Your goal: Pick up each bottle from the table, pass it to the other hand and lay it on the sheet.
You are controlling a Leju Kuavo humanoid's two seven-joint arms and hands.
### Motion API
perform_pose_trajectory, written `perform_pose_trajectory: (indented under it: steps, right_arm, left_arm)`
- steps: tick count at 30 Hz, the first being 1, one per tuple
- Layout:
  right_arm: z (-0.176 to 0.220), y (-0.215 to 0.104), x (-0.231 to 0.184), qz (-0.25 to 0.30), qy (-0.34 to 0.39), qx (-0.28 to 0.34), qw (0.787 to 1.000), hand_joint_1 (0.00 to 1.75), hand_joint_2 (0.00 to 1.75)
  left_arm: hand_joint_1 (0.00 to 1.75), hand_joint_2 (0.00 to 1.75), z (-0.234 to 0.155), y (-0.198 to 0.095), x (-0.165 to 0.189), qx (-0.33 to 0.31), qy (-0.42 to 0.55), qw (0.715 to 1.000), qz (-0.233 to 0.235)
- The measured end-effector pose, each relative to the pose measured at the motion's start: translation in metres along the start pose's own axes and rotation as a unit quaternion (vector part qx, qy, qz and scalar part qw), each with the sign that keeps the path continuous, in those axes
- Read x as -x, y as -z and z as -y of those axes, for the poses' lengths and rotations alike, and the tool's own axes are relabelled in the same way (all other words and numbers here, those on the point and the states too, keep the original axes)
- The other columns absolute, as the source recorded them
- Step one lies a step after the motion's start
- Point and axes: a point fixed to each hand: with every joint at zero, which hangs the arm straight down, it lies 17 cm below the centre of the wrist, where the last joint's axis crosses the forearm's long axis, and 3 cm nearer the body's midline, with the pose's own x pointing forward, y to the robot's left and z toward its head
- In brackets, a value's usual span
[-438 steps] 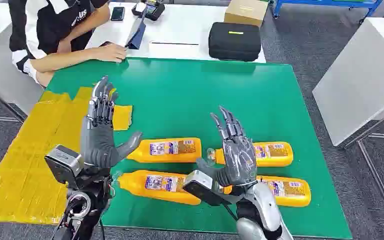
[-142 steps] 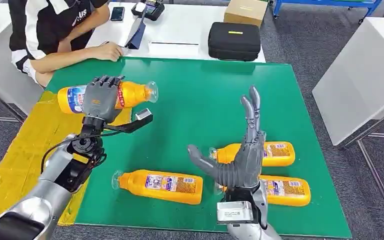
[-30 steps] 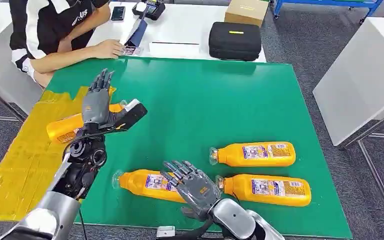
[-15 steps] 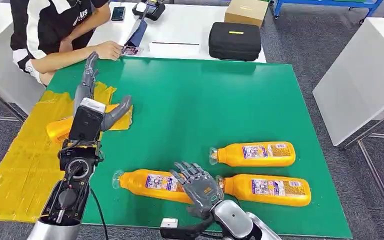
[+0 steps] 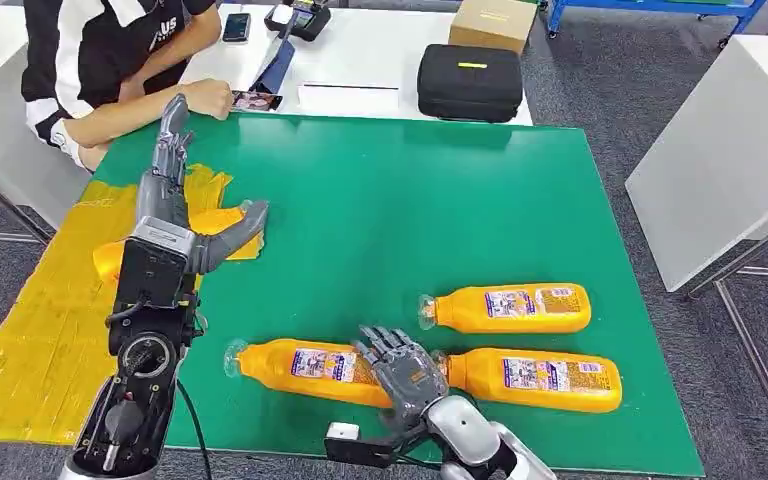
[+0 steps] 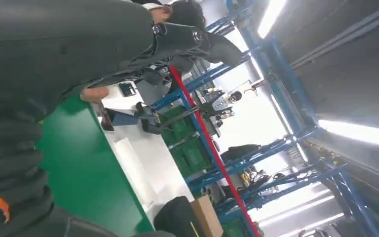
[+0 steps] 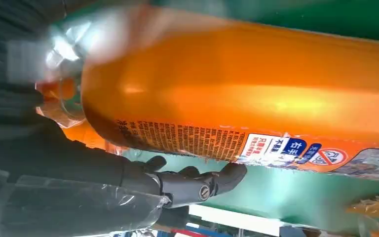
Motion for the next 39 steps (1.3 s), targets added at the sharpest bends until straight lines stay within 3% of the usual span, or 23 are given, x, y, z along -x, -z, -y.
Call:
perform_pose_trajectory:
  steps: [11,12,13,14,15,33,39]
  right_arm:
    - [0.000,0.007,0.007,-0.011,0.021,0.003,1.000,0.00,1.75]
    - [0.000,0.009,0.008,-0.012,0.026,0.004,1.000,0.40,1.75]
    - [0.000,0.011,0.009,-0.012,0.031,0.004,0.999,1.45,1.75]
    - [-0.002,0.013,0.010,-0.013,0.039,0.002,0.999,1.69,1.75]
    - [-0.004,0.015,0.012,-0.015,0.046,-0.002,0.999,1.75,1.75]
    - [-0.001,0.040,0.036,-0.051,0.088,0.012,0.995,1.75,1.75]
    - [0.014,0.038,0.048,-0.078,0.104,0.060,0.990,1.75,1.75]
  left_arm:
    - [0.00,1.75,0.002,0.001,-0.008,0.002,-0.002,1.000,0.009]
    - [0.00,1.75,0.002,0.001,-0.009,0.002,-0.002,1.000,0.011]
    - [0.00,1.75,0.003,0.001,-0.011,0.002,-0.003,1.000,0.013]
    - [0.00,1.75,0.004,0.001,-0.013,0.004,-0.004,1.000,0.015]
    - [0.00,1.75,0.006,0.001,-0.016,0.006,-0.005,1.000,0.019]
    - [0.00,1.75,0.013,0.003,-0.031,0.013,-0.025,0.999,0.040]
    - [0.00,1.75,0.013,0.002,-0.032,0.013,-0.031,0.999,0.041]
